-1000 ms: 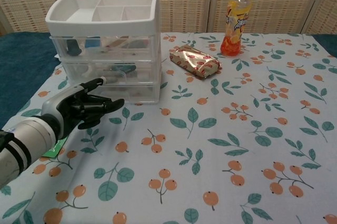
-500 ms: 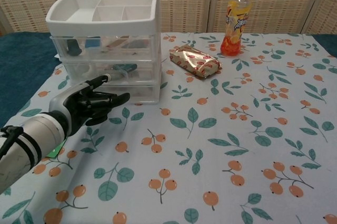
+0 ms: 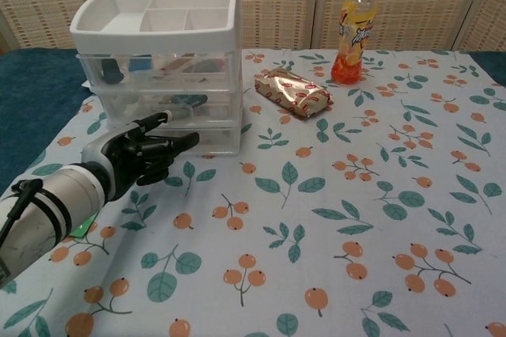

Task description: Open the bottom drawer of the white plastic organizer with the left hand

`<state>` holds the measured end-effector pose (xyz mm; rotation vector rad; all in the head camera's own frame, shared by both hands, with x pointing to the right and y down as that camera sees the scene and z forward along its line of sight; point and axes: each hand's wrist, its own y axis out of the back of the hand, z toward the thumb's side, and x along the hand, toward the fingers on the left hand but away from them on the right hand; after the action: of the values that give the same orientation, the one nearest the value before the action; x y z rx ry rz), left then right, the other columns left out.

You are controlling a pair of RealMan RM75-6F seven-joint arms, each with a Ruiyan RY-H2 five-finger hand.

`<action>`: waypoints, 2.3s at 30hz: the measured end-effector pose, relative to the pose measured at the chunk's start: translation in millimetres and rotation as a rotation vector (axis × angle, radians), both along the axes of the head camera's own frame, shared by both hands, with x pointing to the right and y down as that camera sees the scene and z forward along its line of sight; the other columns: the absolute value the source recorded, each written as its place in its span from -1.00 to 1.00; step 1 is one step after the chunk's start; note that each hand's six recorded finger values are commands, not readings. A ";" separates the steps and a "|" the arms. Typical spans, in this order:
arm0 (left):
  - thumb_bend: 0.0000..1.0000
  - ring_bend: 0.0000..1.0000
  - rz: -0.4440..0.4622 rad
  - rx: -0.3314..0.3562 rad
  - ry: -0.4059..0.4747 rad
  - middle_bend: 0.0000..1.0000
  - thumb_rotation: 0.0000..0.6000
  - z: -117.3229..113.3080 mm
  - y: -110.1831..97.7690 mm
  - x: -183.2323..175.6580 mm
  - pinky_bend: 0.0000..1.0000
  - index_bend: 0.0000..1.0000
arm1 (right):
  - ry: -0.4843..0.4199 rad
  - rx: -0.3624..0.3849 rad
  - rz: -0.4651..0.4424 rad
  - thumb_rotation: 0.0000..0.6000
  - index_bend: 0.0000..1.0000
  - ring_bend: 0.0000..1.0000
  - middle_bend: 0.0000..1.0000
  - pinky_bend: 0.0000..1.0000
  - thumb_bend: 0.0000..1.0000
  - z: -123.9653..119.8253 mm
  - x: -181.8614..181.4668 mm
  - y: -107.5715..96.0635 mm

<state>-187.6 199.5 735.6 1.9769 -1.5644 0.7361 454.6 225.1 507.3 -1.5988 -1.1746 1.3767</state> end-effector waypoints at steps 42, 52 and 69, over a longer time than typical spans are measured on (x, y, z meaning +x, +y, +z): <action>-0.40 0.88 -0.035 -0.046 0.041 0.65 1.00 3.8 2.1 -1.5 1.00 -0.43 | 0.004 -0.009 0.014 1.00 -1.00 -0.85 -0.77 -0.73 -0.76 2.6 3.4 1.7; -0.40 0.88 -0.020 -0.054 0.056 0.65 1.00 -2.4 16.8 -4.1 1.00 -0.42 | 0.001 -0.011 0.013 1.00 -1.00 -0.85 -0.76 -0.73 -0.76 3.5 2.9 1.8; -0.40 0.88 -0.010 -0.044 0.051 0.65 1.00 -16.1 32.5 -21.2 1.00 -0.64 | -0.002 -0.013 0.013 1.00 -1.00 -0.85 -0.77 -0.73 -0.76 4.9 3.3 1.5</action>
<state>-208.8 232.0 719.5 1.9397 -1.5153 0.7046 457.9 226.6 512.2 -1.6045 -1.1811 1.3943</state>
